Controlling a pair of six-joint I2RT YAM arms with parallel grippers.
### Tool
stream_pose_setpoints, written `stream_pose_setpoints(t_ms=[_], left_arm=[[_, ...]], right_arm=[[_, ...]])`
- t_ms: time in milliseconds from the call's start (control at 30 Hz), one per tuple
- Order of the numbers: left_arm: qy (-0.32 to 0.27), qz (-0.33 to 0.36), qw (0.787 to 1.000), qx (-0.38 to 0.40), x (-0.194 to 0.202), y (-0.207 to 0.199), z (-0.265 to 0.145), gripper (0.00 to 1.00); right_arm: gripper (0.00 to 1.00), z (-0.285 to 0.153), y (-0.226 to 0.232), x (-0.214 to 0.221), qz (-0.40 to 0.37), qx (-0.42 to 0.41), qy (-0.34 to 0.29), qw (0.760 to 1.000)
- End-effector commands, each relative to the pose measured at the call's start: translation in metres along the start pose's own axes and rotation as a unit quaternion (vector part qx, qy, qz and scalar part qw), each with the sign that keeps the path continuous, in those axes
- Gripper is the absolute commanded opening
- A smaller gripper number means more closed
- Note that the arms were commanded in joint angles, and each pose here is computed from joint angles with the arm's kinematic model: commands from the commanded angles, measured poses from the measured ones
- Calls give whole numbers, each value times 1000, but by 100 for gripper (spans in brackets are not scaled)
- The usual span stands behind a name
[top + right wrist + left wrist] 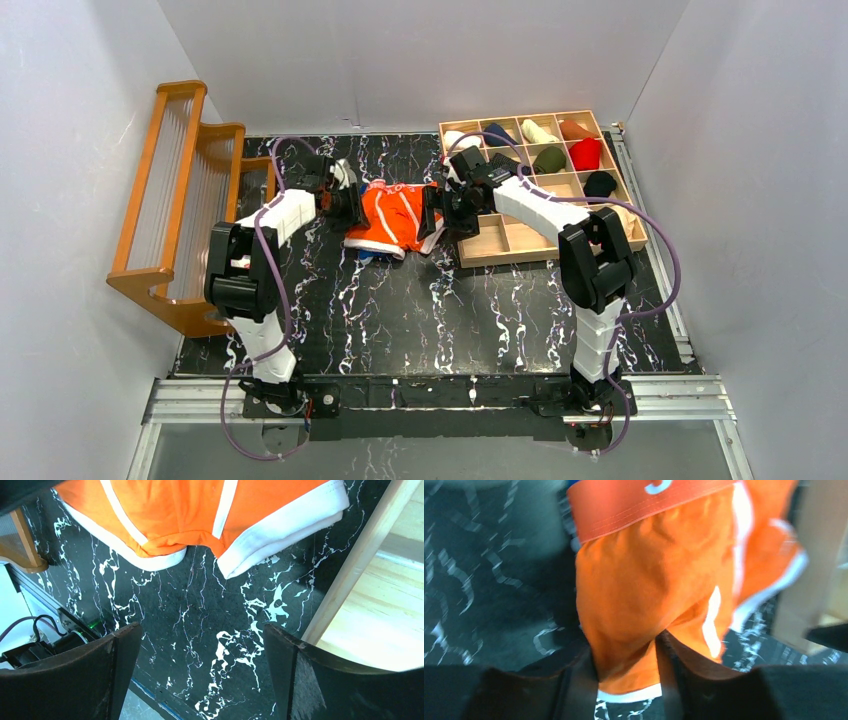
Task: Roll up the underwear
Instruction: Pick up the underwear.
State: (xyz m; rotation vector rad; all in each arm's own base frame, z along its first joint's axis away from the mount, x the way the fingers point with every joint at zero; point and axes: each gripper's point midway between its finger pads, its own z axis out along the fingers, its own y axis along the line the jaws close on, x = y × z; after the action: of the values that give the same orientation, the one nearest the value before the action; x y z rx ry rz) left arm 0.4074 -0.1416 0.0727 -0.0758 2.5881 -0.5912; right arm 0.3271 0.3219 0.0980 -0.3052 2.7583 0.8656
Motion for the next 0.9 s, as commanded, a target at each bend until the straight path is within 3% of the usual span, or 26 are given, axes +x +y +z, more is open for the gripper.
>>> stream_pose_setpoints(t_ms=[0,167,367,567,867], left_arm=[[0,-23,995,-97,14,43,-14,45],[-32,-16,994,-105,-9,41,-25,55],[-46,-5,997,-66,-34,24,-27,53],[-16,-15,998,-61,-28,29,-15,48],[-17,-16,993,-115,-23,51,-18,60]], right_arm=[[99,-23,16,-9,-10,-18,-28,999],[99,-24,17,-9,-12,-20,-25,999],[99,-22,18,-7,-11,-26,-18,999],[99,-22,19,-5,-10,-26,-14,1000],[99,-23,18,0,-8,-27,-8,1000]])
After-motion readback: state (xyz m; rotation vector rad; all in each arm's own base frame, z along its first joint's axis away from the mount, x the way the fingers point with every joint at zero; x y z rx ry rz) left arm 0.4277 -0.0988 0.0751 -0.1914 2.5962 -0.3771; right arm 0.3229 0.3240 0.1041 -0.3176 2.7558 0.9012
